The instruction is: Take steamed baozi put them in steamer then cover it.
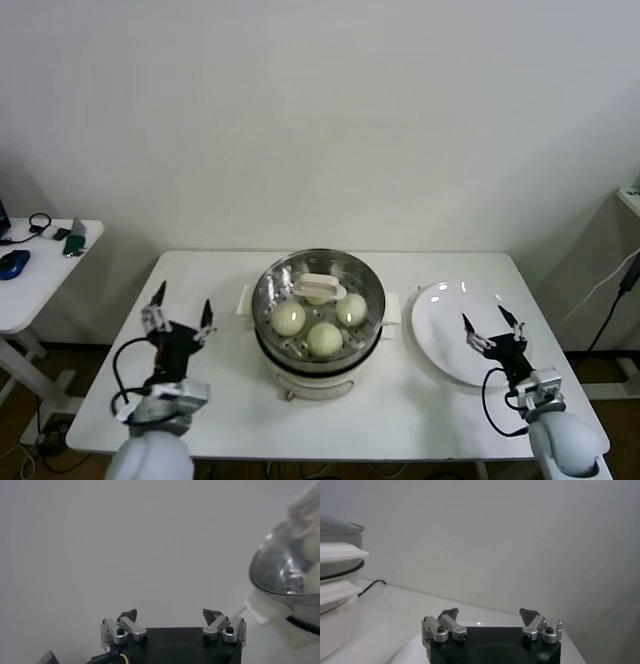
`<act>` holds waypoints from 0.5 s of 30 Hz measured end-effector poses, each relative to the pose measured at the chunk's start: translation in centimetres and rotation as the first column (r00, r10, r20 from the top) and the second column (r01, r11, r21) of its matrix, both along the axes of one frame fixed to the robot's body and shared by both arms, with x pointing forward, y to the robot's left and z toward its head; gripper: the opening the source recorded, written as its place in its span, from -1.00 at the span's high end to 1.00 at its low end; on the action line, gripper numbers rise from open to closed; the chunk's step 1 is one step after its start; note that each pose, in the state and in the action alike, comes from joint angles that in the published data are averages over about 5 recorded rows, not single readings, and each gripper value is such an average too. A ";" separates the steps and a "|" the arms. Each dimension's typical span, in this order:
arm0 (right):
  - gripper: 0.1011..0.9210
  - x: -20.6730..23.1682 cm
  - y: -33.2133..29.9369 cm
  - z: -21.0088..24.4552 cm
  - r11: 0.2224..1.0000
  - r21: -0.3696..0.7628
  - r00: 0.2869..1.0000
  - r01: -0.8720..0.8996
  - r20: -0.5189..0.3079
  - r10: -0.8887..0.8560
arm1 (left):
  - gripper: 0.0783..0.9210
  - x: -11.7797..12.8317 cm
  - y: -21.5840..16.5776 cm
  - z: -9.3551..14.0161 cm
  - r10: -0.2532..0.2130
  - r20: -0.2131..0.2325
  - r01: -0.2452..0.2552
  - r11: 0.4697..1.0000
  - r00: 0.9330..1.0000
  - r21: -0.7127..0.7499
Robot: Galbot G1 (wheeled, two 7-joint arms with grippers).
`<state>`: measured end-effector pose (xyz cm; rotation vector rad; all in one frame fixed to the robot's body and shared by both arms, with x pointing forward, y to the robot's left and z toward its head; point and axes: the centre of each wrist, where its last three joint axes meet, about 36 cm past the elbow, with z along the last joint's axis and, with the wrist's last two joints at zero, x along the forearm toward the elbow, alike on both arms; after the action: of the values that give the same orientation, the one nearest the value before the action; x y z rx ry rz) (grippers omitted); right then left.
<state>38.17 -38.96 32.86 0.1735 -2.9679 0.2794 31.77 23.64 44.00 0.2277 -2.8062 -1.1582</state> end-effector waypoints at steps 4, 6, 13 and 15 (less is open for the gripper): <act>-0.76 -0.3 0.1 0.0 1.000 0.002 1.000 -0.006 0.001 0.006 | -0.77 -0.7 3.0 -1.5 0.014 0.039 -0.007 0.986 0.999 -0.169; -0.76 -0.5 0.1 -0.1 1.000 0.002 1.000 -0.008 0.001 0.008 | -0.77 -1.2 4.3 -2.5 0.030 0.054 -0.016 0.973 0.998 -0.230; -0.76 -0.8 0.3 0.2 1.000 0.006 1.000 -0.019 0.012 0.019 | -0.77 -3.5 7.6 -6.1 0.076 0.076 -0.043 0.927 0.994 -0.373; -0.76 -0.8 0.4 0.3 1.000 0.008 1.000 -0.021 0.018 0.021 | -0.77 -4.1 8.2 -6.8 0.088 0.082 -0.047 0.913 0.993 -0.405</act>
<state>37.36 -38.58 33.14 0.2040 -2.9866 0.2723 27.69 31.88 37.21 0.3494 -3.0120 -0.5434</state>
